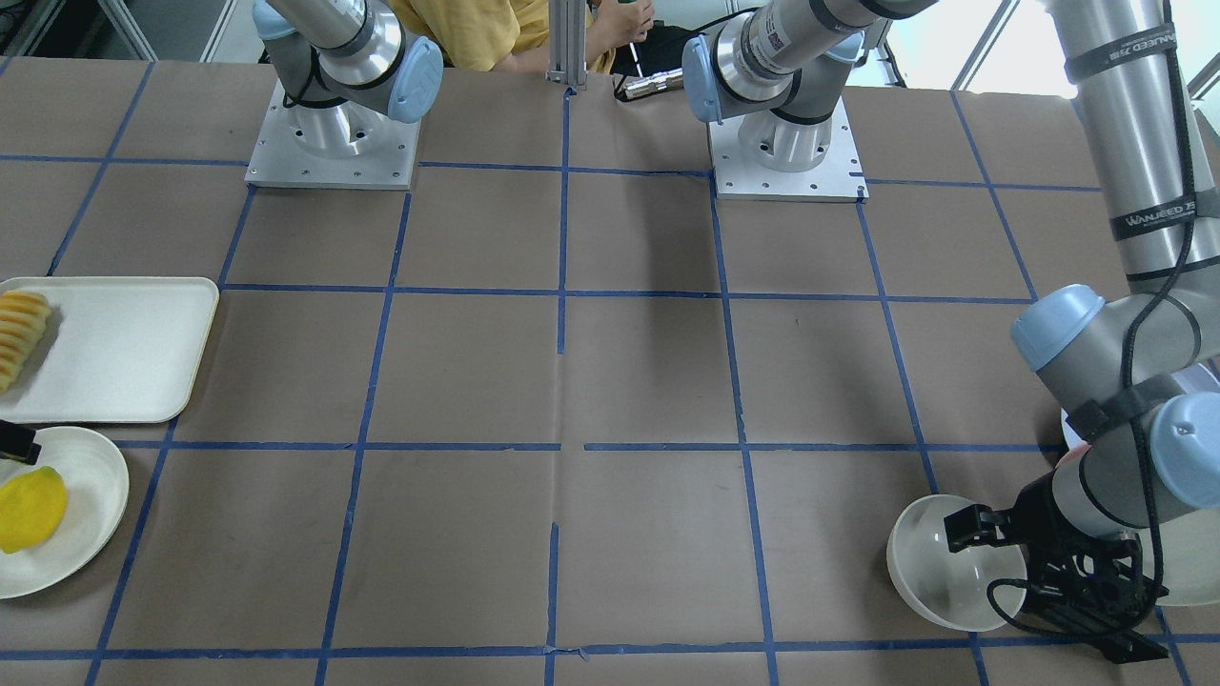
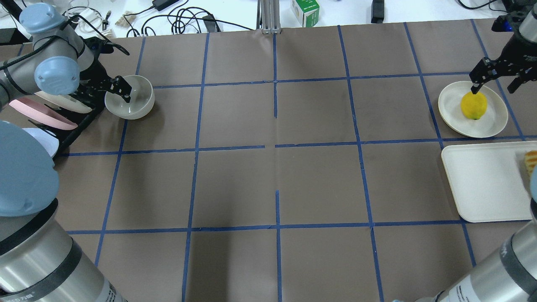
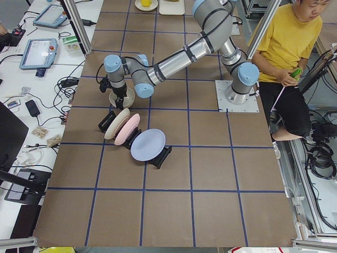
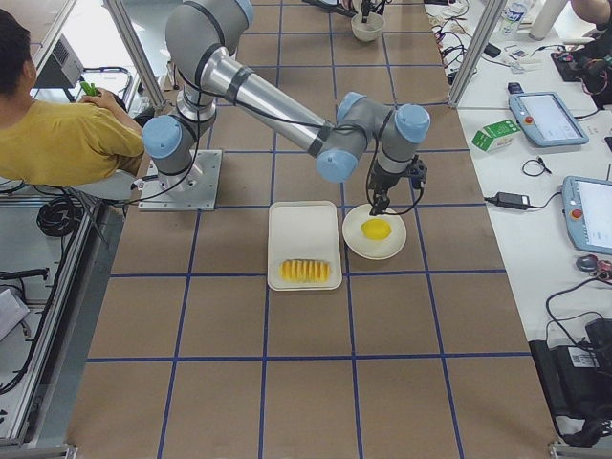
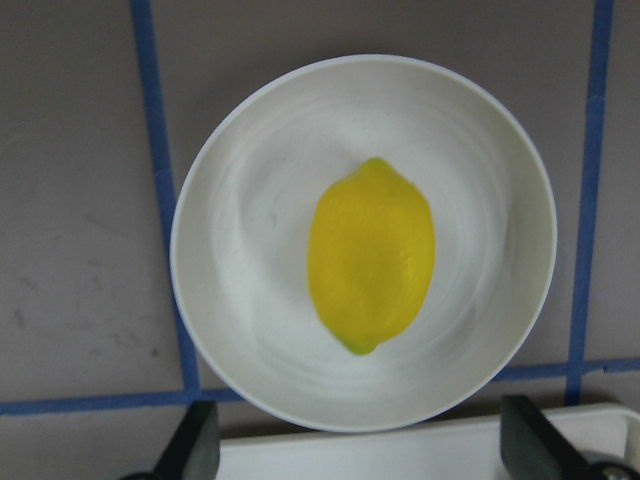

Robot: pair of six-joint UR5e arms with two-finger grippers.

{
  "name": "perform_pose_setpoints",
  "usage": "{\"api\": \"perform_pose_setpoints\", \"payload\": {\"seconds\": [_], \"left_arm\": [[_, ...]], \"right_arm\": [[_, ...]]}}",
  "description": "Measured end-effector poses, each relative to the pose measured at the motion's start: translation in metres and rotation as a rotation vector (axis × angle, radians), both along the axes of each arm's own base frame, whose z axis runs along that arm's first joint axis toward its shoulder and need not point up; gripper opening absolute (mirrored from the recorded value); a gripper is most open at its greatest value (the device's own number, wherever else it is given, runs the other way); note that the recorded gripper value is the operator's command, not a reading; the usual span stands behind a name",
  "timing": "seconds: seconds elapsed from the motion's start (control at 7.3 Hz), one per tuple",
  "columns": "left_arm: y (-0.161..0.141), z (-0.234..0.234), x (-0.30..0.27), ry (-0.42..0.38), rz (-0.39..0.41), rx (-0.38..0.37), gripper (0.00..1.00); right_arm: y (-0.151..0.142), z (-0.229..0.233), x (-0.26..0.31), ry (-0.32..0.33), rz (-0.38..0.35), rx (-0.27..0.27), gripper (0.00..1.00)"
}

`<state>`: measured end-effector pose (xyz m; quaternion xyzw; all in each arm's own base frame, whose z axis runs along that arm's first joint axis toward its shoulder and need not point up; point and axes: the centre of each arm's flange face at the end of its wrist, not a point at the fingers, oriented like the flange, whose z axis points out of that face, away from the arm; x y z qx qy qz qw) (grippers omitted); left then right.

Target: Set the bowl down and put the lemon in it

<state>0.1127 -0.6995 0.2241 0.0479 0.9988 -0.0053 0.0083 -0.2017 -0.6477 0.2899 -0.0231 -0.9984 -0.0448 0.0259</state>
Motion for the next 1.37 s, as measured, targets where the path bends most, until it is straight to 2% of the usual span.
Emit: {"api": "perform_pose_setpoints", "payload": {"seconds": [0.14,0.27,0.41,0.68,0.82,0.96,1.1,1.23,1.37], "left_arm": [[0.000,-0.005,0.005,0.005,0.004,0.006,0.27],[0.001,-0.008,0.009,0.009,0.011,0.009,0.03],[0.001,-0.009,0.011,0.011,0.015,0.010,0.00],[-0.002,-0.003,0.013,0.008,0.031,0.000,0.00],[-0.004,-0.001,0.014,0.007,0.034,-0.003,0.00],[-0.005,0.005,0.014,0.004,0.040,-0.009,0.00],[-0.006,0.015,0.009,0.001,0.040,-0.019,0.00],[-0.008,0.029,-0.006,0.014,0.024,-0.028,0.00],[-0.008,0.042,-0.033,0.057,0.004,-0.032,0.00]], "right_arm": [[-0.010,-0.025,-0.010,0.023,-0.016,-0.016,1.00],[-0.016,-0.045,-0.016,0.031,-0.052,-0.018,1.00],[-0.019,-0.057,-0.017,0.033,-0.093,-0.016,1.00],[-0.021,-0.075,-0.019,0.027,-0.146,-0.003,1.00],[-0.022,-0.082,-0.019,0.023,-0.154,0.005,0.92],[-0.022,-0.088,-0.019,0.018,-0.157,0.013,0.67],[-0.022,-0.092,-0.019,0.013,-0.159,0.020,0.31],[-0.021,-0.095,-0.018,0.010,-0.161,0.028,0.00],[-0.020,-0.095,-0.018,0.005,-0.164,0.040,0.00]]}}
